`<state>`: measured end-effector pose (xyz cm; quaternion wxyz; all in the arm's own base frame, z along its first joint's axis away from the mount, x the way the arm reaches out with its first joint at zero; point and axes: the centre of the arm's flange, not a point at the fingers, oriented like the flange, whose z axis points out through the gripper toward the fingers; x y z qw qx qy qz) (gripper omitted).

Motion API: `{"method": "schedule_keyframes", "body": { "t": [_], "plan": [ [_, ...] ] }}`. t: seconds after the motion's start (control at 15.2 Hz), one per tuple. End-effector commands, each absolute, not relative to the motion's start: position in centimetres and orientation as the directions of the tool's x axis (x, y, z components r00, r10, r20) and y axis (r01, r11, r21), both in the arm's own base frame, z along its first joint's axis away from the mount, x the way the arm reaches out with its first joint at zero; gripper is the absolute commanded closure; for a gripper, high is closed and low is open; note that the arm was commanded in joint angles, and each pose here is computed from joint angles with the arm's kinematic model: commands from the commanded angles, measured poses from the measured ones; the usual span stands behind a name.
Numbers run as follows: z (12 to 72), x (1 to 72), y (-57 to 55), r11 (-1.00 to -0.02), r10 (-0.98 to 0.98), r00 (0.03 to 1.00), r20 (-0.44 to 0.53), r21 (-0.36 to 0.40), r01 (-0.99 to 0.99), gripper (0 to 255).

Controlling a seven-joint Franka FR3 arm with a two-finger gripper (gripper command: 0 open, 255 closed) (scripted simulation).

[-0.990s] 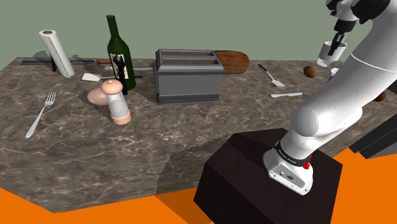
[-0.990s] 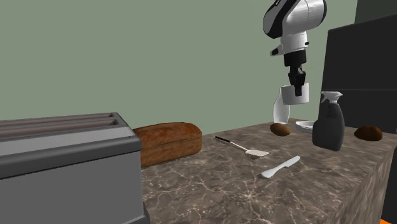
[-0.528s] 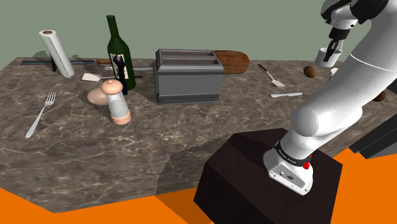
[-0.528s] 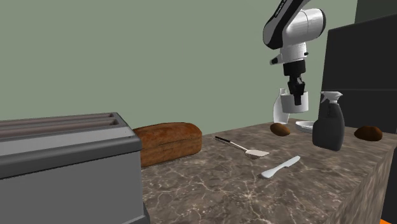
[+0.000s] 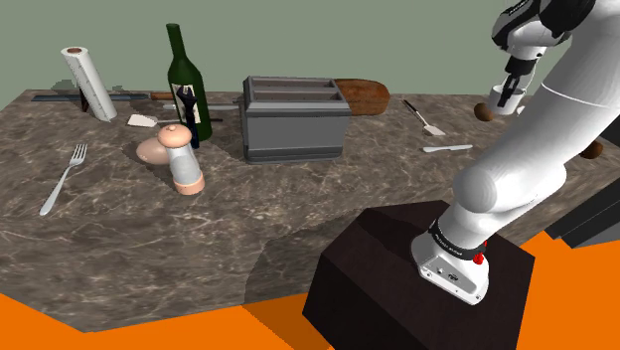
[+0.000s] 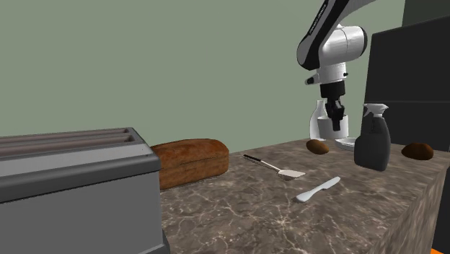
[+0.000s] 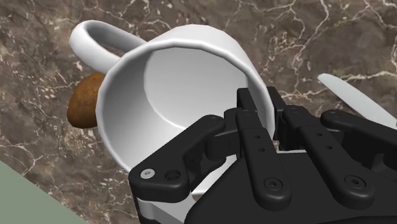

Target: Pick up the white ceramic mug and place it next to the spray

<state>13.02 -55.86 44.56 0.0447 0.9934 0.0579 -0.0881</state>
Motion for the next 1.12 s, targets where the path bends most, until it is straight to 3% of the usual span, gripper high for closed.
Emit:
{"method": "schedule_keyframes", "body": {
  "t": [0.0, 1.06],
  "plan": [
    [43.5, 13.1, -55.8, -0.989, 0.107, 0.978, -0.18, 0.079, 0.123, 255],
    [35.1, 13.1, -55.8, -0.989, 0.107, 0.978, -0.18, 0.079, 0.123, 255]
  ]
}}
